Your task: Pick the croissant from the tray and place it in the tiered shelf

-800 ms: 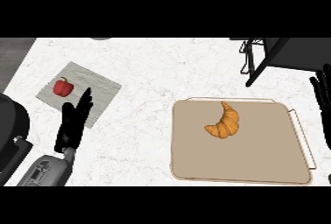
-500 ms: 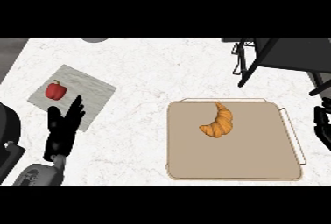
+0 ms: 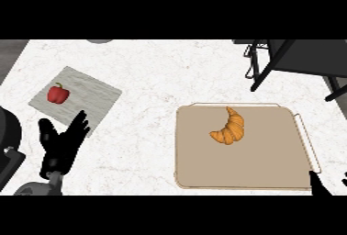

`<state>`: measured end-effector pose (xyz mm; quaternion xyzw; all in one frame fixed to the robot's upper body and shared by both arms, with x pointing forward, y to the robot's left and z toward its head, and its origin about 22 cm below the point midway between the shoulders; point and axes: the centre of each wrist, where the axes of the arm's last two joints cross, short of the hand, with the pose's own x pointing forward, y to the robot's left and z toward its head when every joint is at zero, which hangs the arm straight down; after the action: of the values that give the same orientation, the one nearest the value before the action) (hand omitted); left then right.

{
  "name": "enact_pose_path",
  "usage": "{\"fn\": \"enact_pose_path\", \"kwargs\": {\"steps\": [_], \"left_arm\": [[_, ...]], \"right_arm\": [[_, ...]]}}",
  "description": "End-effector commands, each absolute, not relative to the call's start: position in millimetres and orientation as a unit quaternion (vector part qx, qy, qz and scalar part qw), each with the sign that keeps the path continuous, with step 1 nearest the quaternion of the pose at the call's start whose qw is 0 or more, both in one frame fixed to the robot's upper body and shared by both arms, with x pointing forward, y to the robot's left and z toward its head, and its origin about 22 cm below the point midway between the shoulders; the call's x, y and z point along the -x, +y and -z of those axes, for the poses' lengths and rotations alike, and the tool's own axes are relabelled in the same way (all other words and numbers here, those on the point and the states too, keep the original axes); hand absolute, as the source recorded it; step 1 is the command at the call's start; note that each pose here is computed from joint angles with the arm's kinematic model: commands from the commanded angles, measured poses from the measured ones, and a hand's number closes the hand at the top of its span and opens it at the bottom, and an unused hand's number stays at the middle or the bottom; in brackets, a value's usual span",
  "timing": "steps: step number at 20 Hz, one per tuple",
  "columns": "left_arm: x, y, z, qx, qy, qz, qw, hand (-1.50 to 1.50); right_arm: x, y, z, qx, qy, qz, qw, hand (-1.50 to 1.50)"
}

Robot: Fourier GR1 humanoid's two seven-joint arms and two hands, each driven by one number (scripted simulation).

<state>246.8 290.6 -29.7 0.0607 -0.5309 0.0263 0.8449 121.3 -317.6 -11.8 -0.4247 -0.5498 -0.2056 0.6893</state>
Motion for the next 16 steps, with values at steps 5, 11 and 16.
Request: {"fn": "enact_pose_path", "kwargs": {"steps": [5, 11, 16], "left_arm": [[-237.7, 296.3, 29.4, -0.037, -0.528, -0.023, 0.848, 0.00], [-235.9, 296.5, 33.7, -0.037, -0.526, -0.014, 0.850, 0.00], [-256.3, 283.5, 32.0, -0.034, -0.531, -0.009, 0.847, 0.00]], "right_arm": [[-94.6, -264.1, -46.5, 0.349, -0.565, 0.132, 0.736, -1.50], [-121.1, -249.6, -83.3, 0.339, -0.527, 0.079, 0.776, -1.50], [-149.4, -236.0, -110.6, 0.360, -0.466, 0.078, 0.805, -1.50]]}}
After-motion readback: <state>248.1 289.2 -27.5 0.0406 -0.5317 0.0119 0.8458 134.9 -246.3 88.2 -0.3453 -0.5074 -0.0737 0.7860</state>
